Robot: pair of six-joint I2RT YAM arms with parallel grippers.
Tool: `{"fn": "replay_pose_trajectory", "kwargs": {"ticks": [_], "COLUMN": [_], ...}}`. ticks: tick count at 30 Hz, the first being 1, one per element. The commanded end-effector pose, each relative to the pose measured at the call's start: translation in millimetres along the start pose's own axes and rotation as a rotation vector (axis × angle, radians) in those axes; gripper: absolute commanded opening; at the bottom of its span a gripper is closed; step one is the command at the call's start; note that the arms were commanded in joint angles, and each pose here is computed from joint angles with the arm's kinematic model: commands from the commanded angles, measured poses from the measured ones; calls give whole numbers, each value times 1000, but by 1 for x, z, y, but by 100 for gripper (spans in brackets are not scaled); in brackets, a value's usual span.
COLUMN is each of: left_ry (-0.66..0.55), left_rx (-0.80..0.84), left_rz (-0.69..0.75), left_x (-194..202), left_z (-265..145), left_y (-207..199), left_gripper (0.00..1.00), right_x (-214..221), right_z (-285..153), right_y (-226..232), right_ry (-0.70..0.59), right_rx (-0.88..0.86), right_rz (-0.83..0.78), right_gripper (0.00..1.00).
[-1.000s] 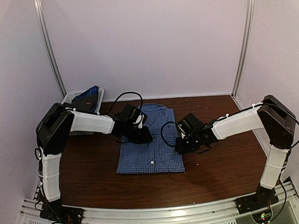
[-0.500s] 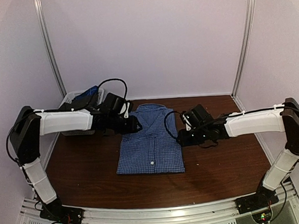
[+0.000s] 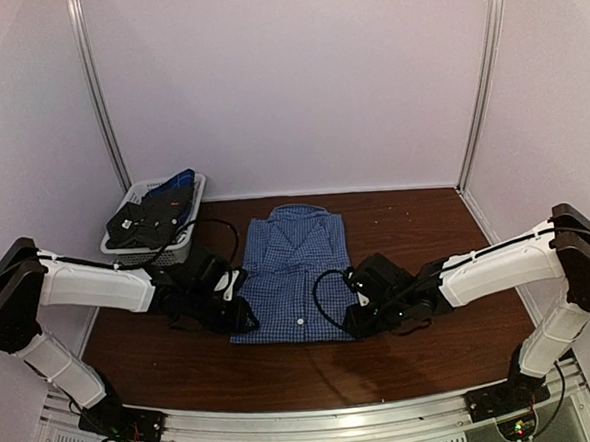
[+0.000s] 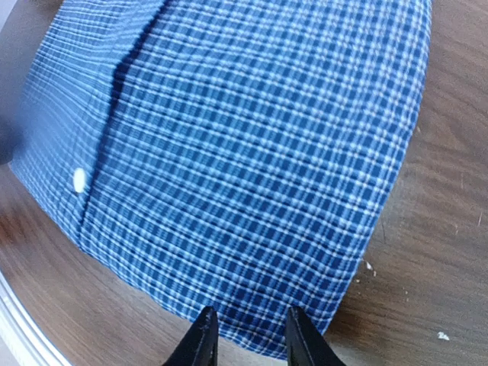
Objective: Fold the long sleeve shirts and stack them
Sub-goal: Pick up the 2/3-rectangle-folded shirt from the center of the board.
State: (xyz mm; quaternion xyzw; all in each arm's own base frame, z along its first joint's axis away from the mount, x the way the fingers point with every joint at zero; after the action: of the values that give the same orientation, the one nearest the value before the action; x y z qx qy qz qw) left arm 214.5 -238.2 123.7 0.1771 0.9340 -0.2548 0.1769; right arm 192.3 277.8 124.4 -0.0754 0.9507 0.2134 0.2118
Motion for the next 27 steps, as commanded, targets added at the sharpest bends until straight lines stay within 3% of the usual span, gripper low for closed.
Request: {"fn": "replay_pose_trajectory", "kwargs": {"ticks": [1,7,16,27], "left_ry": [-11,31,-16,11], "left_rx": [37,-6,-85,-90], "left_rz": [-42,-83,-99,-78], "left_x": [15,42,47,55], "left_z": [-2,-1,-28,-21], "left_y": [-1,12,17,22], "left_gripper": [32,30,31,34], "right_x": [10,24,32,37], "right_z": [-2,-1,-9,-2], "right_y": [-6,-20,-29,-28], "right_ry": [4,28,25,48], "right_rx": [-18,9,5,-47], "right_rz": [58,77,110,136], "right_gripper": [32,31,32,32]}}
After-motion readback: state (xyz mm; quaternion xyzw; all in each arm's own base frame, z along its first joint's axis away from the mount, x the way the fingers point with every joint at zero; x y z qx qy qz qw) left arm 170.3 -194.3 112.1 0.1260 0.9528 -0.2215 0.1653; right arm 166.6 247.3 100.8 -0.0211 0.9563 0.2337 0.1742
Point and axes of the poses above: each gripper's point midway between its finger pads, its own z axis out along the fingers, its own y axis along the line the jaws close on, x = y × z, the point moved 9 cm from there along -z, back along the fingers, and after that the axes turned 8 degrees about z, right-handed, at the moved point
